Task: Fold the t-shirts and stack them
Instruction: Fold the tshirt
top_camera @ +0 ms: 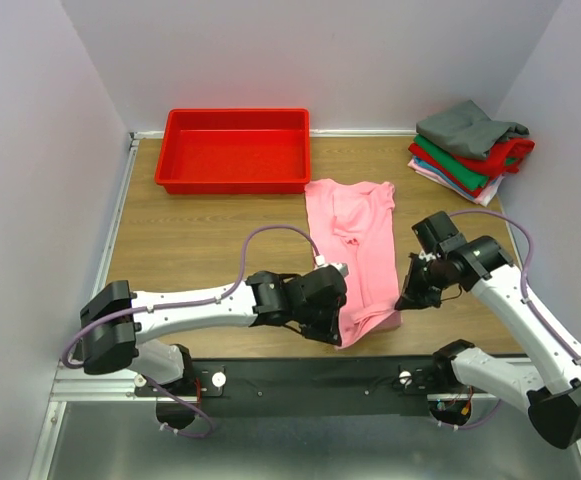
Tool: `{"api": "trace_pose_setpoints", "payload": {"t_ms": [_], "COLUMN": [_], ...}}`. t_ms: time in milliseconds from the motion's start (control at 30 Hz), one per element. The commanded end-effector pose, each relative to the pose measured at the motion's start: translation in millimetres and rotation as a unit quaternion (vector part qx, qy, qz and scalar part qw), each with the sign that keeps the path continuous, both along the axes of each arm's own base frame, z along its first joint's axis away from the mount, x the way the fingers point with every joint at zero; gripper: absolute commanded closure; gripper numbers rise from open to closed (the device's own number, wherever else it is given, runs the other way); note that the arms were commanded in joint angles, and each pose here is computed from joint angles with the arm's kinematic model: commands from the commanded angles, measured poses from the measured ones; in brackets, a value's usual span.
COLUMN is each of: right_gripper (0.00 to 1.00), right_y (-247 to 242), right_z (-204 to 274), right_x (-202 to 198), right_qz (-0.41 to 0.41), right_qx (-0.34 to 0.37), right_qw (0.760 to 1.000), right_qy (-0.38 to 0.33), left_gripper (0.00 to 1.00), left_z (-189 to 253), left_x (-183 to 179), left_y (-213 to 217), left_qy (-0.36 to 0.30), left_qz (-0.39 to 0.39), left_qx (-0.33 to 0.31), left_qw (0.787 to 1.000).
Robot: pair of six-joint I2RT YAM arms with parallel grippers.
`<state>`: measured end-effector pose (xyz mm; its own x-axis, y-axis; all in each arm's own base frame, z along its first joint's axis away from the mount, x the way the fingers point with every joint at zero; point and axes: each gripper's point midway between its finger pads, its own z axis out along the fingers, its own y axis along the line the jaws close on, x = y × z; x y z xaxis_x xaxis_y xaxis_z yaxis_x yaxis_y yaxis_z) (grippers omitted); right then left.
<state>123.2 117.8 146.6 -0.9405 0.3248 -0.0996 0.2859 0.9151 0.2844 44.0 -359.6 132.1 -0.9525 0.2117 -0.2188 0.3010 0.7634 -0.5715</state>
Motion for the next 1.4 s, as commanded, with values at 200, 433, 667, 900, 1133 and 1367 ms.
{"api": "trace_pose_setpoints", "payload": {"t_ms": [200,433,667,900,1133,1367], "right_gripper": [0.99,0.99,0.99,0.99,0.99,0.99], "right_y": [7.5,4.4,3.4,-1.2,-0.2,-2.2], "right_z": [-7.6,-23.1,-36.7,-44.7,-45.8,-54.8], "right_x": [59.6,87.8,109.8,124.8,137.1,148.1], "right_qz": [-0.029,-0.043,-0.038,-0.035,-0.032,-0.028], "right_qx": [-0.020,-0.056,-0.090,-0.124,-0.136,-0.159], "right_qw": [0.996,0.992,0.990,0.986,0.984,0.981], "right_qy": [-0.083,-0.104,-0.103,-0.103,-0.108,-0.105], "left_gripper": [1.00,1.00,1.00,1.00,1.00,1.00], "left_z": [-18.6,-32.2,-55.1,-68.4,-64.2,-78.9], "left_x": [55.6,92.5,124.4,151.9,177.9,193.8], "left_y": [0.6,4.0,4.2,9.7,22.4,18.8], "left_qy": [-0.025,-0.035,-0.051,-0.064,-0.073,-0.077], "left_qz": [0.043,0.075,0.083,0.088,0.111,0.083], "left_qx": [0.008,0.011,0.036,0.067,0.061,0.064], "left_qw": [0.999,0.996,0.995,0.992,0.989,0.991]}}
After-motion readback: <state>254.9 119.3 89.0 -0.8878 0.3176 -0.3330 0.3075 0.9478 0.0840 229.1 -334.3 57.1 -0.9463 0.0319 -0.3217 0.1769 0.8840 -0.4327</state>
